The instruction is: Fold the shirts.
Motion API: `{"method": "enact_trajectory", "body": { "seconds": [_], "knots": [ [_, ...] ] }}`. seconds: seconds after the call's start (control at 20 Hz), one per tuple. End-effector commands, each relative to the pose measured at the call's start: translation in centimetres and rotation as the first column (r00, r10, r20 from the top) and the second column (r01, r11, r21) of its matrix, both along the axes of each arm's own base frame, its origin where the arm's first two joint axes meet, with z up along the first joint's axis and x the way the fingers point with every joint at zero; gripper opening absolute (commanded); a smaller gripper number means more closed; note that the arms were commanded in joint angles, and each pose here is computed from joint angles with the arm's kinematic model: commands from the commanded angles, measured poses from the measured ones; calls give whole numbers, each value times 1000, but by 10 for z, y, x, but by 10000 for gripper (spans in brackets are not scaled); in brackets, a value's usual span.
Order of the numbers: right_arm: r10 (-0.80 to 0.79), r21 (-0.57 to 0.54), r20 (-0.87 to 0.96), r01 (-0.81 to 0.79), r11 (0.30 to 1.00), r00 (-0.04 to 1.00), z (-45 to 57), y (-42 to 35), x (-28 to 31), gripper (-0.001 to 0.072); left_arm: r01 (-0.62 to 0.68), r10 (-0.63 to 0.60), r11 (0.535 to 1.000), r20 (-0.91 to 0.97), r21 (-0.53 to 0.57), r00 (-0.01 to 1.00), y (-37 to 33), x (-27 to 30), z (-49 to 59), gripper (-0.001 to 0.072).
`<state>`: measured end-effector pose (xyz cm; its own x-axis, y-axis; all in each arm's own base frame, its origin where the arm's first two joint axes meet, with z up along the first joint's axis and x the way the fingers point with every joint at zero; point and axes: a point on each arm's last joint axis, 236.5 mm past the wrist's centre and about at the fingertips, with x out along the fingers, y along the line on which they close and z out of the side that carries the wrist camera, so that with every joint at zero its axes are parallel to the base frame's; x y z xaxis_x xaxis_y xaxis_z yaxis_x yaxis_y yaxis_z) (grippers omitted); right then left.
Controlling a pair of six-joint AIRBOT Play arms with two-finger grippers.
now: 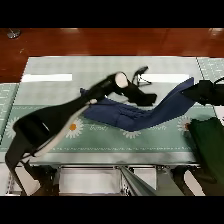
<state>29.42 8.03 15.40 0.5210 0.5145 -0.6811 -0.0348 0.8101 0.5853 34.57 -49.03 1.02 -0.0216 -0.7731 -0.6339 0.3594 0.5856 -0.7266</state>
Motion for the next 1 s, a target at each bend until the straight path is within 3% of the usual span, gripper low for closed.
{"method": "enact_trajectory", "body": {
  "seconds": [0.0, 0.1, 0.2, 0.3, 0.5, 0.6, 0.7, 0.95],
  "knots": [
    [51, 19, 38, -51, 998, 998, 7, 24, 2, 30, -155, 156, 987, 23, -44, 987, 90, 77, 58, 24],
    [95, 43, 63, -98, 994, 993, 11, 53, 10, 30, -254, 256, 967, 69, -33, 964, 169, 112, 94, 24],
    [154, 67, 86, -159, 985, 984, 16, 91, 22, 30, -356, 343, 933, 174, 49, 923, 261, 129, 126, 24],
    [235, 80, 102, -243, 967, 967, 18, 137, 36, 30, -491, 448, 866, 291, 95, 846, 349, 128, 166, 26],
    [405, 88, 77, -411, 907, 911, -4, 243, 62, 30, -684, 580, 730, 524, 7, 624, 462, 74, 257, 25],
    [468, 89, 51, -471, 877, 882, -27, 292, 74, 30, -733, 603, 680, 589, -26, 539, 481, 35, 273, 26],
    [505, 100, 17, -504, 858, 863, -52, 329, 83, 30, -747, 607, 663, 611, -37, 508, 478, -1, 266, 25],
    [551, 155, -62, -537, 829, 832, -108, 385, 93, 30, -736, 632, 677, 515, -5, 578, 452, -52, 183, 26]
  ]
}}
